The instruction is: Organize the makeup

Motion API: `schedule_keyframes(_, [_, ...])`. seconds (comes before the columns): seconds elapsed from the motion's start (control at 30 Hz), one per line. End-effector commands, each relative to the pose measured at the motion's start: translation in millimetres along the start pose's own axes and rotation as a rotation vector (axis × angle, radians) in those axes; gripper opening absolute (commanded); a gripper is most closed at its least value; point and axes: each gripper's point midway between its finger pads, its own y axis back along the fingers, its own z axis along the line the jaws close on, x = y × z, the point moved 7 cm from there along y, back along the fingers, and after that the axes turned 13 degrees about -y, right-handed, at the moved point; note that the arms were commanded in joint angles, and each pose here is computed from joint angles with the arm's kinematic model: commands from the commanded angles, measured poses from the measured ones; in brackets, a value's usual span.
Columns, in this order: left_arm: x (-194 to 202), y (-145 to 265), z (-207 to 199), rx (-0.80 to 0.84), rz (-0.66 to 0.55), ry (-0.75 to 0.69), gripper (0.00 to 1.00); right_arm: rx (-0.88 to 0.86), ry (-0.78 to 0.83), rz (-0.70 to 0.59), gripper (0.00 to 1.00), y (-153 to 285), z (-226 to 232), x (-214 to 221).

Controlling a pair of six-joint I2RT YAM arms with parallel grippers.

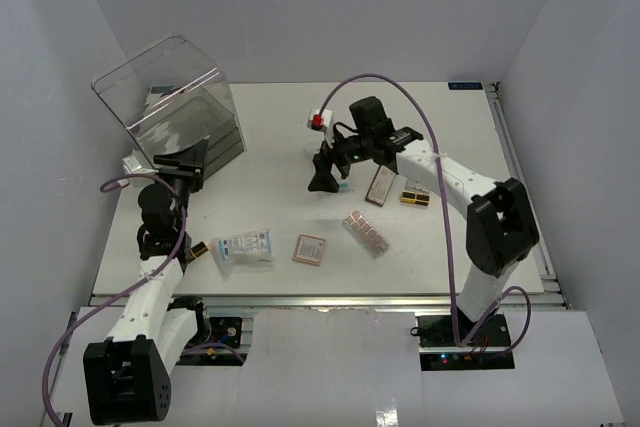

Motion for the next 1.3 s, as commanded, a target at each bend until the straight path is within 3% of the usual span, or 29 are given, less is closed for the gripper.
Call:
schedule_keyframes(0.0, [5, 5, 20, -0.101, 0.018, -0.157, 0.69, 0.012, -0.15, -0.118, 0.9, -23, -1, -52])
schedule_keyframes(0.17, [15, 2, 54, -0.194, -0.02, -0.12, 0.7, 0.026, -0.299, -0.136, 0.9, -35, -9, -53])
schedule_keyframes(0.4, [12, -23, 68, -0.248, -0.101, -0.02, 0.63, -0.039, -0.335, -0.158, 0.9, -27, 9, -31])
schedule_keyframes(0.63, [8, -50, 71, -0.234, -0.154, 0.043, 0.56, -0.063, -0.294, -0.173, 0.9, -14, 16, -13])
schedule_keyframes(0.93, [2, -49, 64, -0.207, -0.189, 0.041, 0.57, -0.096, -0.298, -0.155, 0.9, -8, 10, 0])
schedule_keyframes(1.1, [-1, -55, 69, -0.222, -0.212, 0.032, 0.56, -0.271, -0.247, -0.138, 0.9, -3, 20, 3])
schedule_keyframes(1.27, [-2, -64, 75, -0.234, -0.224, 0.031, 0.53, -0.337, -0.195, -0.165, 0.9, 7, 26, 9])
